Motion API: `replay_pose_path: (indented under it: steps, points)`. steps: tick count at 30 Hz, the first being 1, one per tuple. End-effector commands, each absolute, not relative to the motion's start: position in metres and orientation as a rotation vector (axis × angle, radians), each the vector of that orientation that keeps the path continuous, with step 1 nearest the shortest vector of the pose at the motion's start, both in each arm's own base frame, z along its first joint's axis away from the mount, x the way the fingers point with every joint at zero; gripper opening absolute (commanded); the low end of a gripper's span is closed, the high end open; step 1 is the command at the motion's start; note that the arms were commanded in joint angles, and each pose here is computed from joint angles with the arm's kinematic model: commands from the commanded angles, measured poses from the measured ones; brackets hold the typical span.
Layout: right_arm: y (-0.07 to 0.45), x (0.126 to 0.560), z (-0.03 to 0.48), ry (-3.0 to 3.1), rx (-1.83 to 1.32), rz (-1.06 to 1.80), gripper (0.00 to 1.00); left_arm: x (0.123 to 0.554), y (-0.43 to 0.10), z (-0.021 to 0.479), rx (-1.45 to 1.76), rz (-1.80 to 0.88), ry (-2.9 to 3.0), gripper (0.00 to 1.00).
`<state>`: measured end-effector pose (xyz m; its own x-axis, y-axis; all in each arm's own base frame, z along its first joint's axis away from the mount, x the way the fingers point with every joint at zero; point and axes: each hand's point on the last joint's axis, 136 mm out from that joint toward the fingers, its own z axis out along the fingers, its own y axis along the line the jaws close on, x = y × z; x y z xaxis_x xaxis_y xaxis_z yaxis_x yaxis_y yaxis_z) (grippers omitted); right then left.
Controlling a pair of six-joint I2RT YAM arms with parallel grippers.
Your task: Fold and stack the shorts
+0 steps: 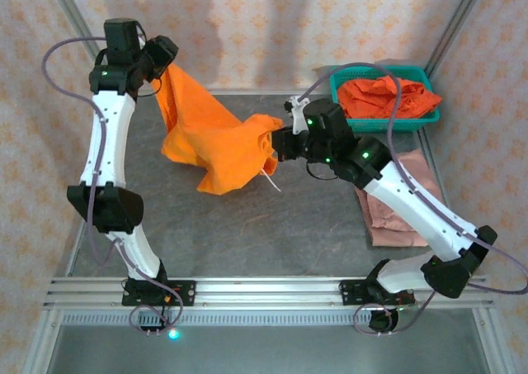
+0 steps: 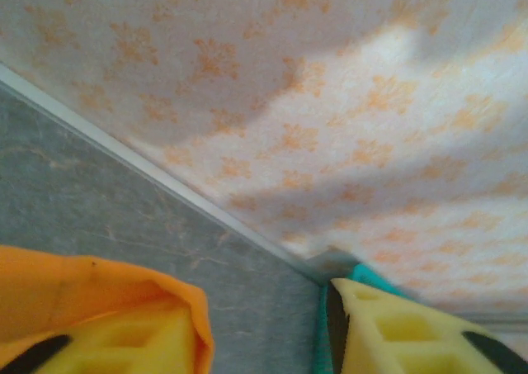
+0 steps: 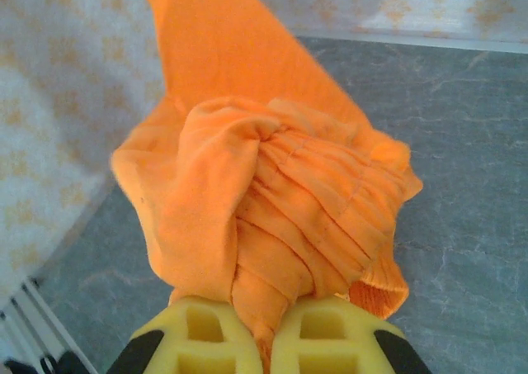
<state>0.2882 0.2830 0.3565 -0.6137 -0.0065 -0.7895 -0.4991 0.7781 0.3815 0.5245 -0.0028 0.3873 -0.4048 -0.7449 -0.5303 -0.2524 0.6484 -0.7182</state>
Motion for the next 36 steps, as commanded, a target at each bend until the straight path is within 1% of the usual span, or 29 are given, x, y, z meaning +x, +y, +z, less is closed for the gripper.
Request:
replay_pose_path:
  steps: [1,4,6,7,9,13,14,16,20,24,28,32,36]
  points:
    - [0.252,0.307,0.376,2.105,-0.095,0.642,0.00,0.527,-0.017,0.360,-0.777,-0.704,2.058,0.63]
    - [0.222,0.325,0.352,2.182,0.065,0.398,0.00,0.513,-0.026,0.351,-0.762,-0.686,2.071,0.86]
    - [0.212,0.336,0.333,2.232,0.115,0.286,0.00,0.499,-0.032,0.342,-0.772,-0.696,2.061,0.98]
    - [0.207,0.341,0.322,2.256,0.140,0.238,0.00,0.490,-0.038,0.335,-0.772,-0.706,2.067,1.00]
    - [0.197,0.351,0.304,2.294,0.190,0.171,0.00,0.470,-0.049,0.324,-0.764,-0.706,2.090,1.00]
    - [0.180,0.370,0.268,2.345,0.294,0.123,0.00,0.422,-0.077,0.282,-0.744,-0.643,2.197,1.00]
    - [0.177,0.374,0.260,2.354,0.310,0.116,0.00,0.411,-0.085,0.273,-0.730,-0.636,2.221,0.99]
    - [0.169,0.382,0.244,2.378,0.357,0.106,0.00,0.386,-0.099,0.248,-0.726,-0.605,2.274,0.94]
    - [0.145,0.395,0.205,2.439,0.484,0.087,0.00,0.342,-0.113,0.197,-0.767,-0.552,2.384,0.86]
    - [0.118,0.405,0.168,2.481,0.638,0.109,0.00,0.309,-0.122,0.161,-0.782,-0.520,2.456,0.73]
    - [0.111,0.407,0.150,2.503,0.690,0.127,0.00,0.288,-0.134,0.127,-0.779,-0.490,2.543,0.64]
    - [0.113,0.406,0.144,2.517,0.696,0.138,0.00,0.284,-0.148,0.093,-0.823,-0.527,2.602,0.51]
    - [0.111,0.402,0.143,2.512,0.696,0.144,0.00,0.286,-0.153,0.067,-0.857,-0.499,2.657,0.45]
